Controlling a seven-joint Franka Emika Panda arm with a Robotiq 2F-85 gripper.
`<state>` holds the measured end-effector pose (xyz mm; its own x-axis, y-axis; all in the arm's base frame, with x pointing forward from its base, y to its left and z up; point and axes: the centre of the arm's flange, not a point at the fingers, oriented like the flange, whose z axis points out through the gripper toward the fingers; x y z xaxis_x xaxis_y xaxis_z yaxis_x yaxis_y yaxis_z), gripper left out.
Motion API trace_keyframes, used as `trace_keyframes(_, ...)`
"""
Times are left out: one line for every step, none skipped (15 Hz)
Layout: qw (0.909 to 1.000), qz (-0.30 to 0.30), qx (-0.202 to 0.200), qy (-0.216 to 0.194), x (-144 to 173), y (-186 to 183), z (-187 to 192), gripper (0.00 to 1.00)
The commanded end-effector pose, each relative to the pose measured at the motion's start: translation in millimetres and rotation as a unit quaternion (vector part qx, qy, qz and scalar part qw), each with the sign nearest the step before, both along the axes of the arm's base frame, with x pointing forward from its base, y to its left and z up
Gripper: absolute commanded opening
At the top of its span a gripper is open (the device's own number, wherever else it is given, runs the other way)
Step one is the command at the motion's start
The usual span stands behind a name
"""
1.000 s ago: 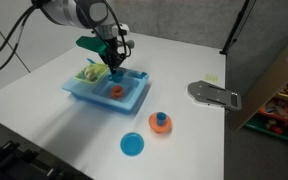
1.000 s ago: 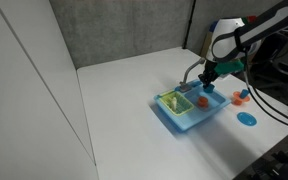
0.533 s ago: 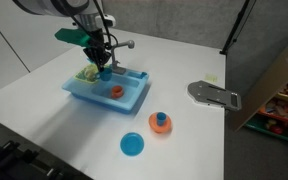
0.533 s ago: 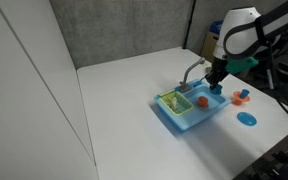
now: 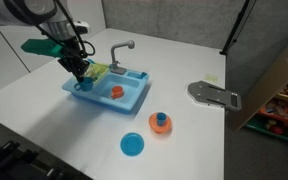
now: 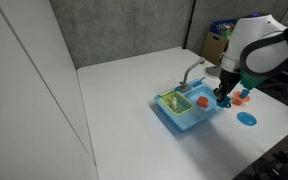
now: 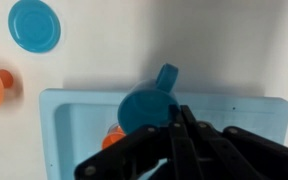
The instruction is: Move the cup to the sink counter
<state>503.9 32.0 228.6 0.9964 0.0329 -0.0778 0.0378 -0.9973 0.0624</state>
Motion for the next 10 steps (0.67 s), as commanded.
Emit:
trace_keyframes(0.9992,0.035,0.000,-0.021,-21.6,18.4,-4.6,0.03)
trace_keyframes(0.9987,0.043,0.000,-0.028,-22.1,25.2,-7.4,0.03)
trace_keyframes(0.9981,0.051,0.001,-0.034,-22.4,31.5,-8.9,0.03)
trace_keyframes(0.9975,0.058,0.002,-0.040,-22.0,37.0,-9.9,0.03)
trace_keyframes(0.9970,0.063,0.001,-0.046,-19.3,43.0,-9.8,0.03)
trace_keyframes(0.9965,0.067,0.001,-0.050,-16.2,48.0,-8.9,0.03)
trace_keyframes(0.9962,0.070,0.001,-0.052,-11.8,52.1,-7.5,0.03)
trace_keyframes(0.9961,0.072,-0.001,-0.052,-7.6,55.7,-7.4,0.03)
trace_keyframes(0.9960,0.074,-0.002,-0.050,-4.4,59.0,-8.0,0.03)
trace_keyframes(0.9960,0.075,-0.004,-0.048,-0.6,62.2,-9.3,0.03)
